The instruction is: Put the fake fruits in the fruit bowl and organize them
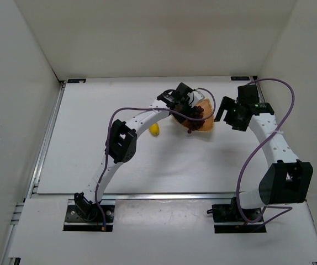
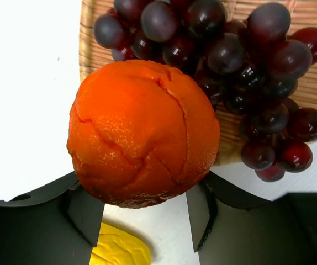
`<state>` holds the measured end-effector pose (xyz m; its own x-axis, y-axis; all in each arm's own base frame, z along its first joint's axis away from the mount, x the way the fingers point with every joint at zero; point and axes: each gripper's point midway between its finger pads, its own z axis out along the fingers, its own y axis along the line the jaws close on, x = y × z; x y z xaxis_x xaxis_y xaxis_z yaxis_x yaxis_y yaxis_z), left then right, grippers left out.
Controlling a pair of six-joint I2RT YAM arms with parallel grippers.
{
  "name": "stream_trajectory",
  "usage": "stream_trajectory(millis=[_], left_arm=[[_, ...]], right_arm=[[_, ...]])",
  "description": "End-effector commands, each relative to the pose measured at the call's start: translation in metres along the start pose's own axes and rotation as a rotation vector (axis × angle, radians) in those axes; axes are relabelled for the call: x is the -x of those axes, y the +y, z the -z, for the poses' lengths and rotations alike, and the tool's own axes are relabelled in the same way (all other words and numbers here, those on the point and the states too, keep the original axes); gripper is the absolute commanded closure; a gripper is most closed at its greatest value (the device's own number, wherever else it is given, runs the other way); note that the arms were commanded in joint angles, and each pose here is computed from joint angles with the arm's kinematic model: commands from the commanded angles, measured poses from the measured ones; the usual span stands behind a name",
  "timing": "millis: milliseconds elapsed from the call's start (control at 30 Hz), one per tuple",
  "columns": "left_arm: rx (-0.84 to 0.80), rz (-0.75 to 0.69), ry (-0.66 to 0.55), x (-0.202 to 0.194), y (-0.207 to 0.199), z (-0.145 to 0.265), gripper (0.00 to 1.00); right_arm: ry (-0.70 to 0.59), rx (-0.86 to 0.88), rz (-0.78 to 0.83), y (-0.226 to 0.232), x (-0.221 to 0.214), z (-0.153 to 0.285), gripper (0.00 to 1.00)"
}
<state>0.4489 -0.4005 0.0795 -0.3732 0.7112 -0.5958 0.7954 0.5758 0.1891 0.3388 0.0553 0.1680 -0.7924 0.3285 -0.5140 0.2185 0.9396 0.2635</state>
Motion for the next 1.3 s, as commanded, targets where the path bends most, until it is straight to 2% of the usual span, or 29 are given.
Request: stream_trajectory(millis=[0,67,167,333,467,600,733,800,833,867,933,967,1000,1033,1067,1133,1167,1200,1267], left_arm=[[-0.008,-0.016,-0.11,0.035,0.0,0.029,0.41],[-0.012,-0.037,-0.093,0.028,-0.001,0.028,0.34],[-0.012,-0.064,-0.077,0.023,-0.006,0.03,0.16],[0.022,-0.113,-0.037,0.009,0.001,0.039,0.0],[0.033,-0.131,-0.09,0.026,0.002,0.068,0.0],[0.024,-0.18,-0.212,0.069,-0.017,0.112,0.0],[0.063,-0.118,-0.336,0.109,-0.014,0.166,0.0],[0.09,-0.063,-0.348,0.108,0.001,0.183,0.0],[0.106,-0.023,-0.379,0.111,0.012,0.205,0.0],[0.128,0.073,-0.354,0.095,0.035,0.205,0.0],[0.163,0.172,-0.345,0.077,0.062,0.219,0.0],[0.215,0.267,-0.332,0.054,0.092,0.234,0.0],[0.249,0.312,-0.321,0.041,0.107,0.241,0.0],[0.28,0.353,-0.314,0.029,0.119,0.25,0.0],[0.348,0.408,-0.328,0.013,0.145,0.274,0.0],[0.39,0.457,-0.28,-0.019,0.158,0.278,0.0],[0.418,0.482,-0.292,-0.027,0.164,0.293,0.0],[0.45,0.511,-0.251,-0.05,0.174,0.292,0.0],[0.478,0.54,-0.228,-0.07,0.183,0.298,0.0]], right_arm=[[-0.035,0.034,0.025,0.005,0.007,0.008,0.08],[-0.044,0.038,0.026,0.007,0.01,0.009,0.08],[-0.044,0.038,0.026,0.007,0.01,0.009,0.08],[-0.052,0.041,0.026,0.009,0.014,0.014,0.08],[-0.056,0.056,0.027,0.011,0.014,0.017,0.08],[-0.069,0.073,0.038,0.015,0.02,0.021,0.08],[-0.088,0.133,0.089,0.034,0.026,0.031,0.08],[-0.071,0.175,0.143,0.055,0.022,0.027,0.08],[-0.051,0.198,0.162,0.066,0.017,0.024,0.08],[-0.03,0.225,0.202,0.087,0.014,0.019,0.08],[0.0,0.262,0.27,0.12,0.004,0.014,0.07],[0.036,0.238,0.301,0.127,-0.002,-0.003,0.07],[0.008,0.261,0.323,0.146,0.007,0.0,0.06],[0.023,0.29,0.365,0.167,-0.003,-0.001,0.06],[0.056,0.272,0.387,0.176,-0.011,-0.02,0.06],[0.045,0.328,0.45,0.215,-0.016,-0.019,0.06],[0.077,0.304,0.471,0.223,-0.027,-0.041,0.06],[0.074,0.305,0.498,0.234,-0.03,-0.048,0.06],[0.08,0.313,0.542,0.265,-0.043,-0.069,0.04]])
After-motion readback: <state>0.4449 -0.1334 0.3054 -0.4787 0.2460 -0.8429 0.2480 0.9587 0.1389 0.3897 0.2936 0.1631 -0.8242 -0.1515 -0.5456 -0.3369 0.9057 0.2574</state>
